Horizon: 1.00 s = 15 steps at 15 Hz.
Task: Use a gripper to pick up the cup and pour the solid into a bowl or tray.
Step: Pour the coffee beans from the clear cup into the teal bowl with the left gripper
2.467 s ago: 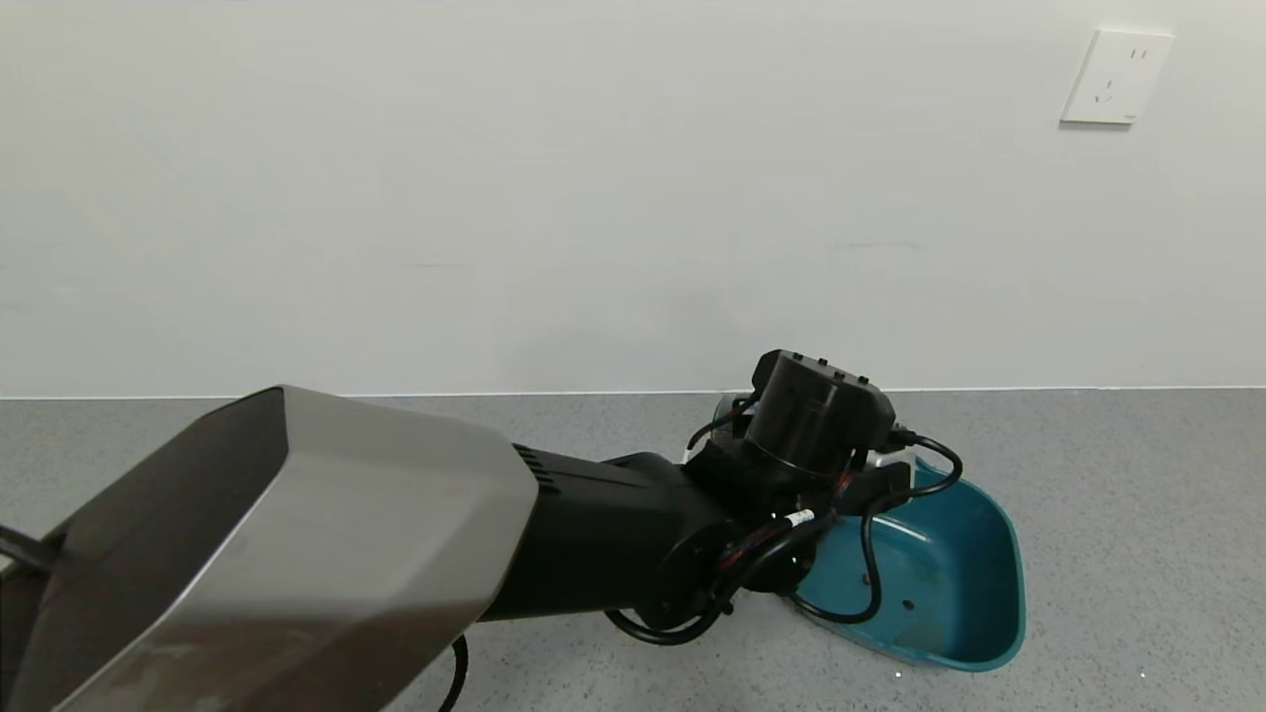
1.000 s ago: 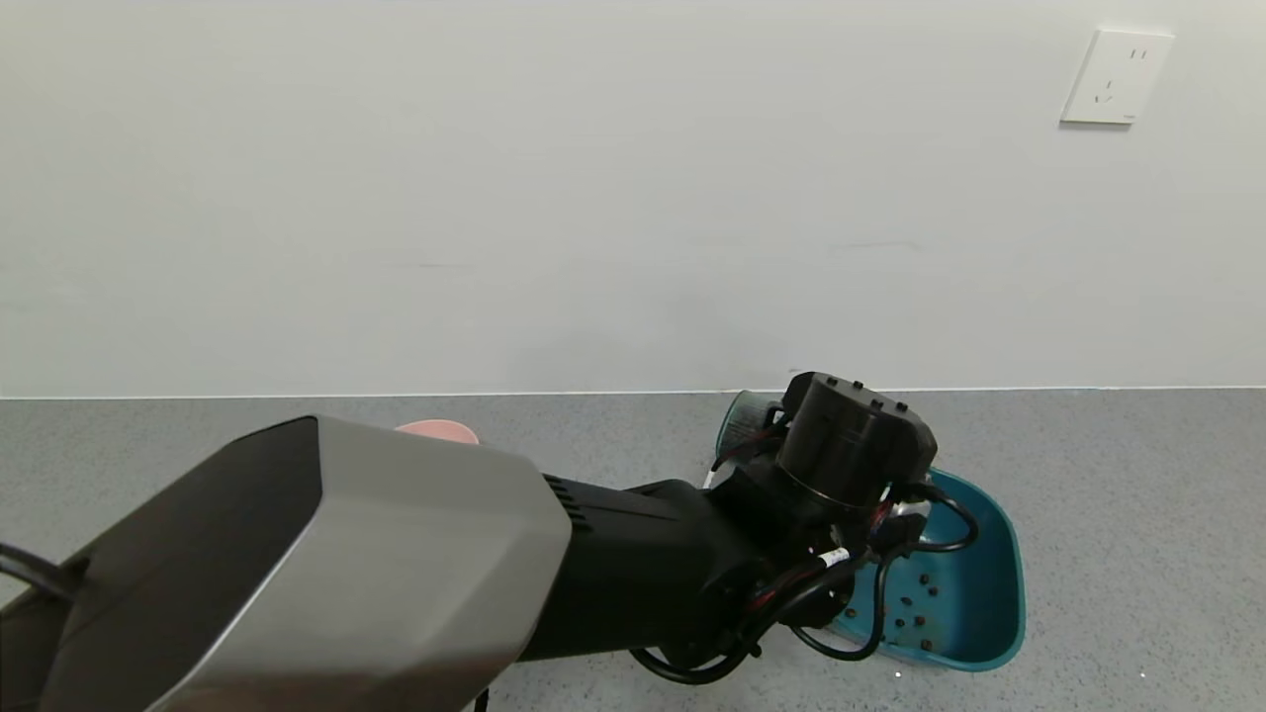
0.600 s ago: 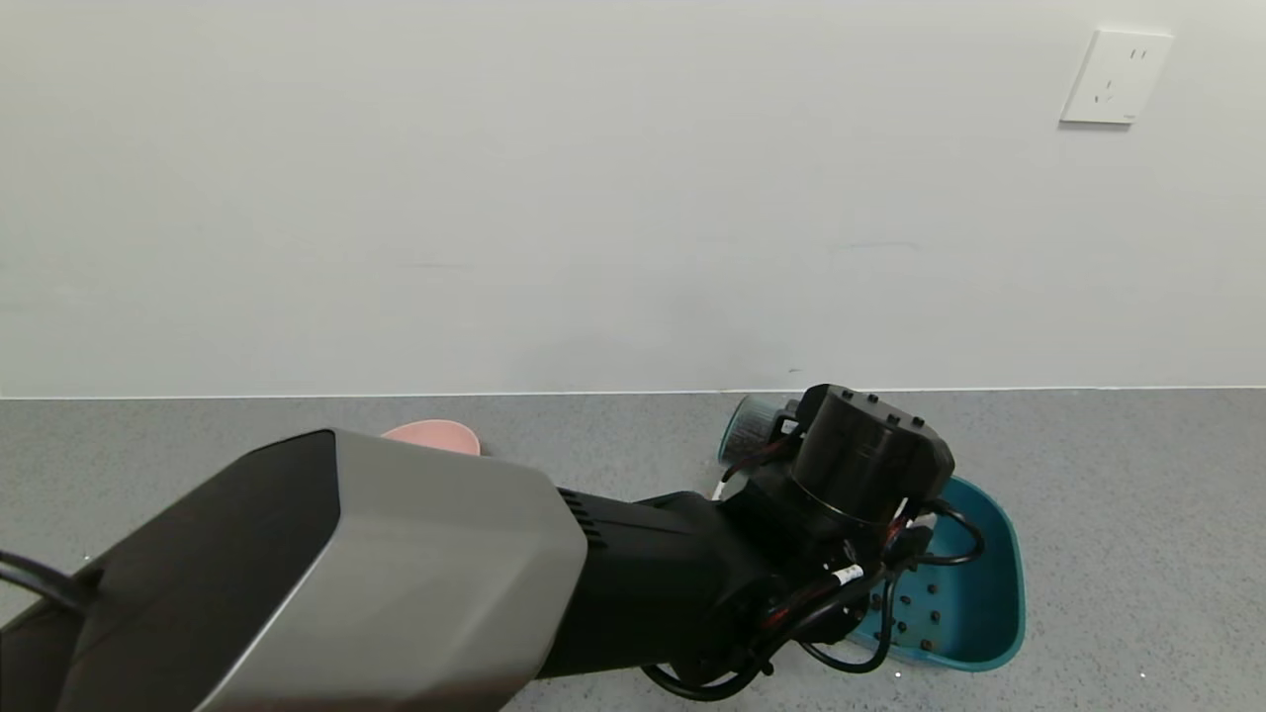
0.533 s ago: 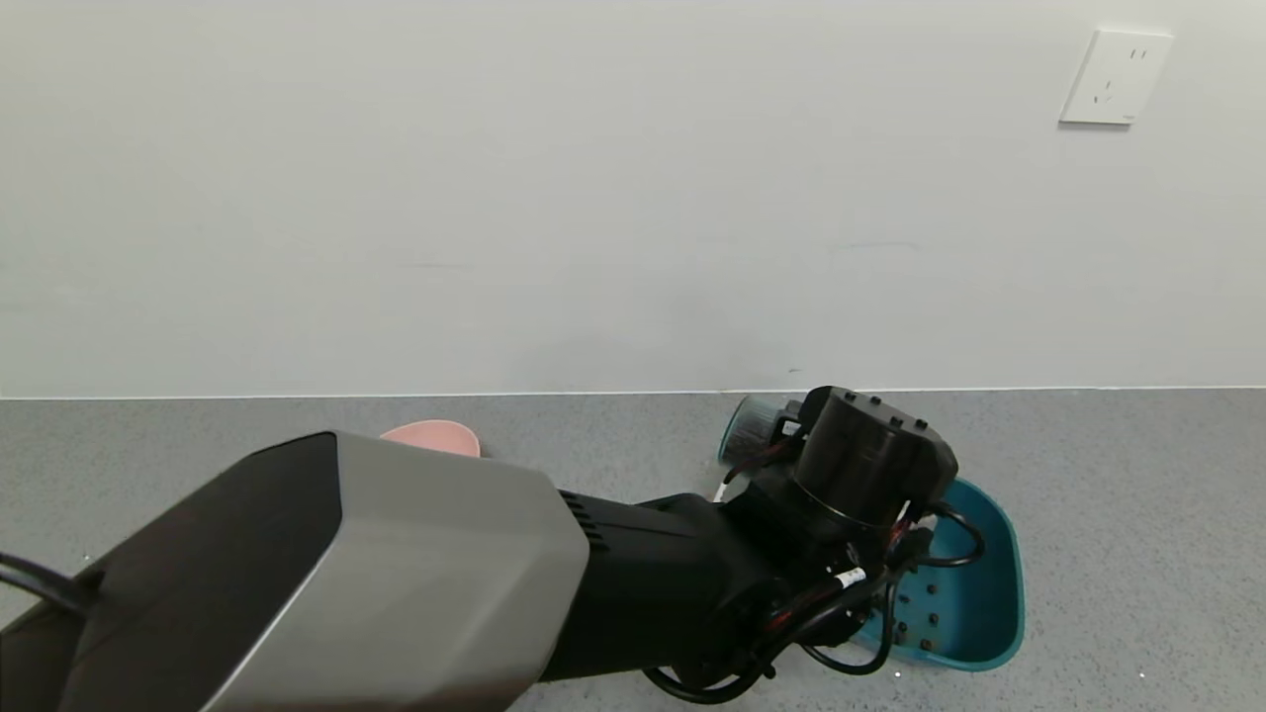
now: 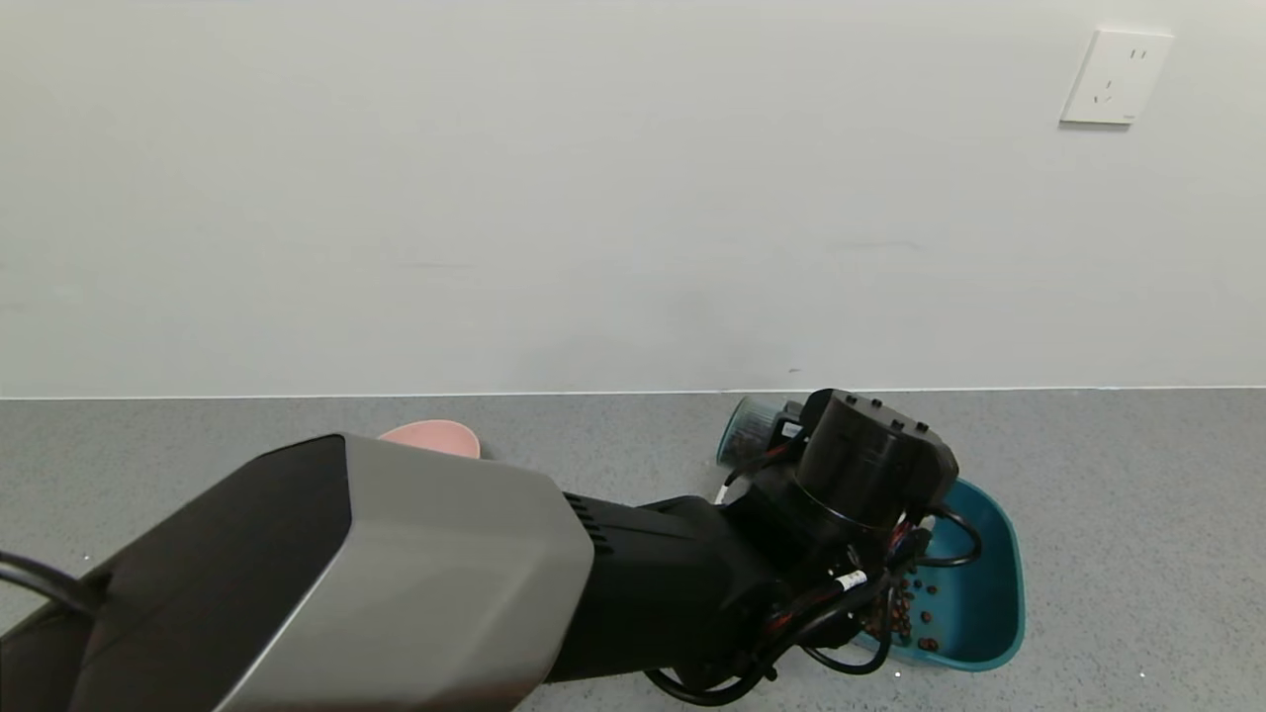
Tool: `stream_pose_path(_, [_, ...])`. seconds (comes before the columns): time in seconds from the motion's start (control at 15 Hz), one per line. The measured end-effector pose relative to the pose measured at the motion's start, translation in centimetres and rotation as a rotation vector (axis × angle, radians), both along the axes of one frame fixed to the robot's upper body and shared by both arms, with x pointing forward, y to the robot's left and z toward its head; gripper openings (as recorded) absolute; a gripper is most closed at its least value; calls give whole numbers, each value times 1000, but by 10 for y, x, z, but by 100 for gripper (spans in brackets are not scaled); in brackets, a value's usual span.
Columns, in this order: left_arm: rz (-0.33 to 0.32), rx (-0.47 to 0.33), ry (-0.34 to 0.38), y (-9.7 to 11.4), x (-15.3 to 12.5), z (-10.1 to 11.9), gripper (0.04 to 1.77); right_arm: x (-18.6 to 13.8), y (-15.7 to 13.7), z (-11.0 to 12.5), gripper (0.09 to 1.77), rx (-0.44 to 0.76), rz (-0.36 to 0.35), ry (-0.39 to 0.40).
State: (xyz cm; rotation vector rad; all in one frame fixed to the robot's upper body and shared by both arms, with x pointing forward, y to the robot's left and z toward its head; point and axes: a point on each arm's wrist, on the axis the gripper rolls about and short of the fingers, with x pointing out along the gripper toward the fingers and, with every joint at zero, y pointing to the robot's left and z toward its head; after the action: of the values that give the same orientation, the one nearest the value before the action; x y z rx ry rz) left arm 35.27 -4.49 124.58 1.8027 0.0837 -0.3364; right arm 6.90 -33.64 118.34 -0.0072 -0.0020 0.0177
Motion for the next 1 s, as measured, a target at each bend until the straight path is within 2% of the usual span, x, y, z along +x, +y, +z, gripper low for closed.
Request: stream_pose_path(1.0, [22, 58, -19, -6, -9, -4, 127, 0, 0, 0, 171, 0, 0, 0])
